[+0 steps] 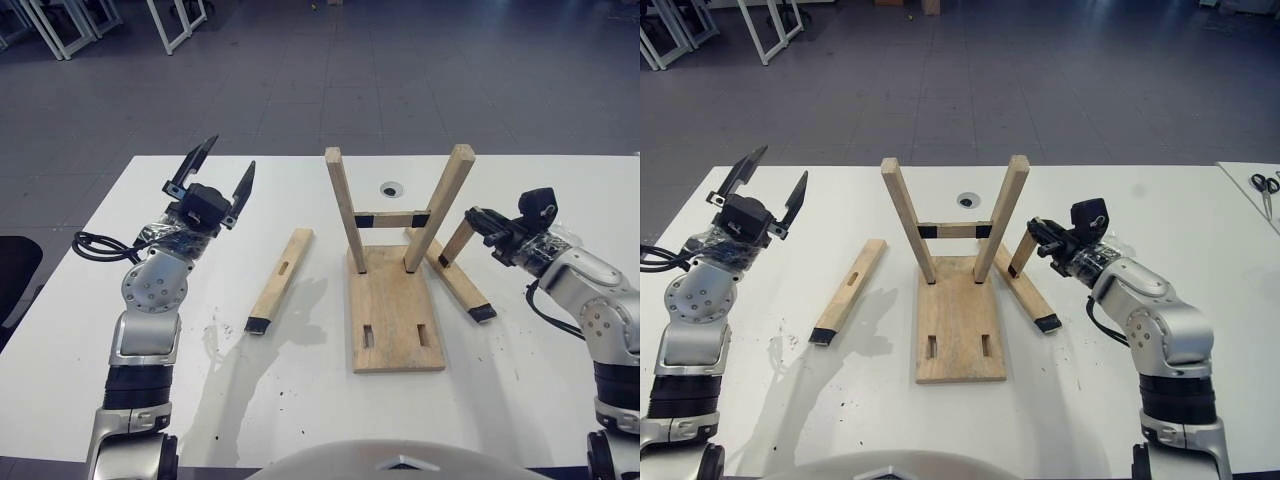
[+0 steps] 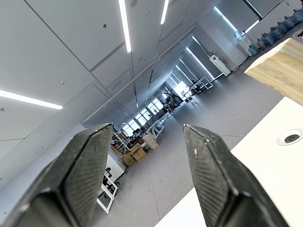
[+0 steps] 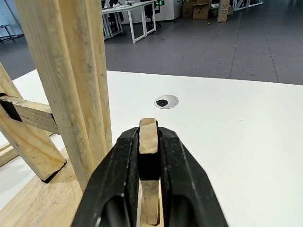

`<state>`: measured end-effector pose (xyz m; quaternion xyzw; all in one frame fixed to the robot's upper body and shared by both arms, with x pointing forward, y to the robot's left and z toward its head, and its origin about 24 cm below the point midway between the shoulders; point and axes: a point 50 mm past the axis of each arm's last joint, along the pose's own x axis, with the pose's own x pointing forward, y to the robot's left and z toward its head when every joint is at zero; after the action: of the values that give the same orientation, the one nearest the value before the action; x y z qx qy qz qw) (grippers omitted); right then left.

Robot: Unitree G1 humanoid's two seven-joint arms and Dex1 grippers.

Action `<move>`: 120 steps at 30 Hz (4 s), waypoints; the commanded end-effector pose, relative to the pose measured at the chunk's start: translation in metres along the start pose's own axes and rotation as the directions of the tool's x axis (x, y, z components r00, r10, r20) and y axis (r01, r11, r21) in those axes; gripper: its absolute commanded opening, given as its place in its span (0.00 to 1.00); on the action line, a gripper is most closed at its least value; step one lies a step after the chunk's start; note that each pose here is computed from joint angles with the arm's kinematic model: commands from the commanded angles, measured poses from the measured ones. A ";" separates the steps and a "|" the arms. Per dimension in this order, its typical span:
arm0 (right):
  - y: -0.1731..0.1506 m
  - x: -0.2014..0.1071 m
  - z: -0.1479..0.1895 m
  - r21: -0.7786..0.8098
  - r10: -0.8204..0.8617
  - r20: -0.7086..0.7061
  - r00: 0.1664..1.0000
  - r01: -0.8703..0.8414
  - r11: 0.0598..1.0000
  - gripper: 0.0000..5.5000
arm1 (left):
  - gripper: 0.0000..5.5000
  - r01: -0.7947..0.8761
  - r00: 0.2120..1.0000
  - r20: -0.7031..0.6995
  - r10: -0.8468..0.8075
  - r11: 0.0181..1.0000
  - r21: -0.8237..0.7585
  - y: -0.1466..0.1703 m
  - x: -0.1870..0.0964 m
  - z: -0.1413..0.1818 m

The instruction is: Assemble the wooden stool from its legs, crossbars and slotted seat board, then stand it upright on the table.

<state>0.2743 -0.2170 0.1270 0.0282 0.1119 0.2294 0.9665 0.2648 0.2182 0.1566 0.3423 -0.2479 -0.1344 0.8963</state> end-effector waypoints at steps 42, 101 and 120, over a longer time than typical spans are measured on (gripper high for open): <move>-0.033 0.062 -0.023 0.015 -0.323 -0.061 0.945 0.324 0.946 0.25 | 0.50 0.009 0.998 -0.063 -0.010 1.000 -0.026 -0.005 -0.005 -0.013; 0.075 -0.025 0.118 0.191 0.363 0.609 0.705 -0.574 0.796 0.37 | 0.65 0.313 0.943 0.323 -0.082 -0.117 -0.942 -0.010 0.038 0.109; 0.115 -0.025 0.078 0.219 0.777 0.377 0.504 -0.864 0.454 0.37 | 0.62 0.435 0.816 0.516 -0.260 -0.313 -0.844 -0.024 0.037 0.130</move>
<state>0.2230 -0.1278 0.2208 0.2935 0.0085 0.6272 0.7214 0.2246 0.1157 0.2333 -0.4218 0.0067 -0.5406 0.7279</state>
